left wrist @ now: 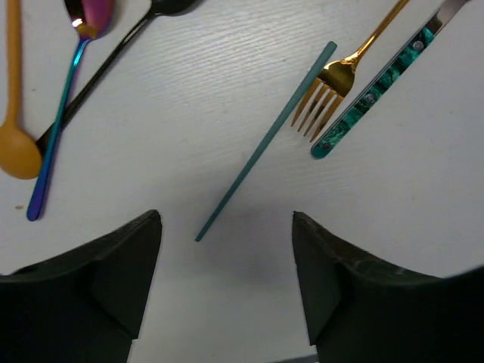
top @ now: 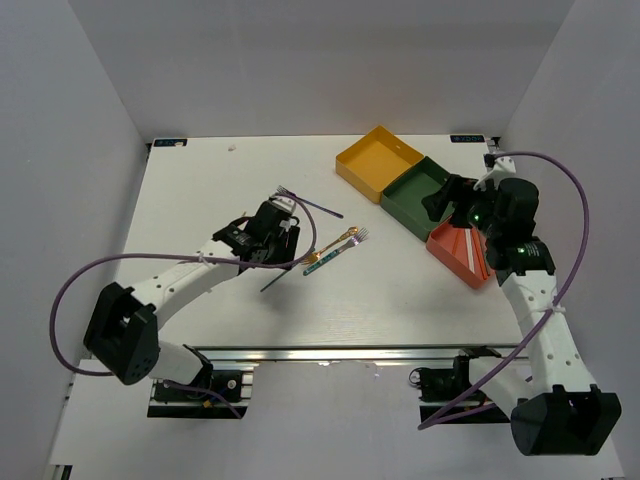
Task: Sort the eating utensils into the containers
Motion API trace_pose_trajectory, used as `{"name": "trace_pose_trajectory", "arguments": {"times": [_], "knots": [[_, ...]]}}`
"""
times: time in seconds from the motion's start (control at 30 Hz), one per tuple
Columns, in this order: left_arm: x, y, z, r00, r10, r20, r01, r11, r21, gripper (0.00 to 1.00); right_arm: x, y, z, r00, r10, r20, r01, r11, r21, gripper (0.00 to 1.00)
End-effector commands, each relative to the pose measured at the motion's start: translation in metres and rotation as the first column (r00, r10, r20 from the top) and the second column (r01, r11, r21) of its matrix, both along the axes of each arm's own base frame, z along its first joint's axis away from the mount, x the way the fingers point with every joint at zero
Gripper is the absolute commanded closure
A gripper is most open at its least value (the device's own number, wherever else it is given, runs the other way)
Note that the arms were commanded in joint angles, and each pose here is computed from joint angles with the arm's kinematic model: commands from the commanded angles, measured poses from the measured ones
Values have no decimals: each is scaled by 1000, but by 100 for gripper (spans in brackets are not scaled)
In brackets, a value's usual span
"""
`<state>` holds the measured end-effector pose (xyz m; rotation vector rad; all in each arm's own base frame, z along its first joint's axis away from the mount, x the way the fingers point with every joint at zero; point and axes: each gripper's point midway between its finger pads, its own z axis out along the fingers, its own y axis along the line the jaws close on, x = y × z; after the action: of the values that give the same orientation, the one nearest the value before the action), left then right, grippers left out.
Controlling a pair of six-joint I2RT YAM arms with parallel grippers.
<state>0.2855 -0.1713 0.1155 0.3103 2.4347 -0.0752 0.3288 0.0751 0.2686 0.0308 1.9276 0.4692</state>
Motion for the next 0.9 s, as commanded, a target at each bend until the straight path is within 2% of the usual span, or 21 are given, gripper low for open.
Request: {"name": "trace_pose_trajectory", "arguments": {"times": [0.0, 0.17, 0.27, 0.37, 0.43, 0.57, 0.77, 0.87], "knots": [[4, -20, 2, 992, -124, -33, 124, 992, -11, 27, -14, 28, 8, 989, 146, 22, -148, 984, 100, 11], [2, -37, -20, 962, -252, -107, 252, 968, -17, 50, -31, 38, 4, 977, 209, 49, -213, 969, 127, 11], [5, -38, -34, 948, -278, -153, 281, 960, -4, 54, -38, 40, 8, 973, 221, 68, -228, 965, 128, 11], [8, -40, -49, 935, -298, -191, 300, 954, -14, 55, -44, 42, 14, 967, 236, 92, -246, 961, 126, 11], [12, -39, -55, 935, -296, -197, 300, 954, -9, 47, -47, 43, 19, 964, 244, 108, -257, 958, 124, 11], [16, -40, -63, 927, -308, -216, 307, 951, -43, 40, -53, 45, 26, 957, 256, 138, -273, 954, 122, 11], [19, -43, -79, 912, -321, -253, 312, 947, -76, 41, -58, 46, 35, 949, 266, 167, -287, 950, 121, 11], [19, -38, -89, 909, -306, -283, 300, 952, -67, 45, -61, 47, 39, 947, 269, 179, -292, 949, 118, 11]]}}
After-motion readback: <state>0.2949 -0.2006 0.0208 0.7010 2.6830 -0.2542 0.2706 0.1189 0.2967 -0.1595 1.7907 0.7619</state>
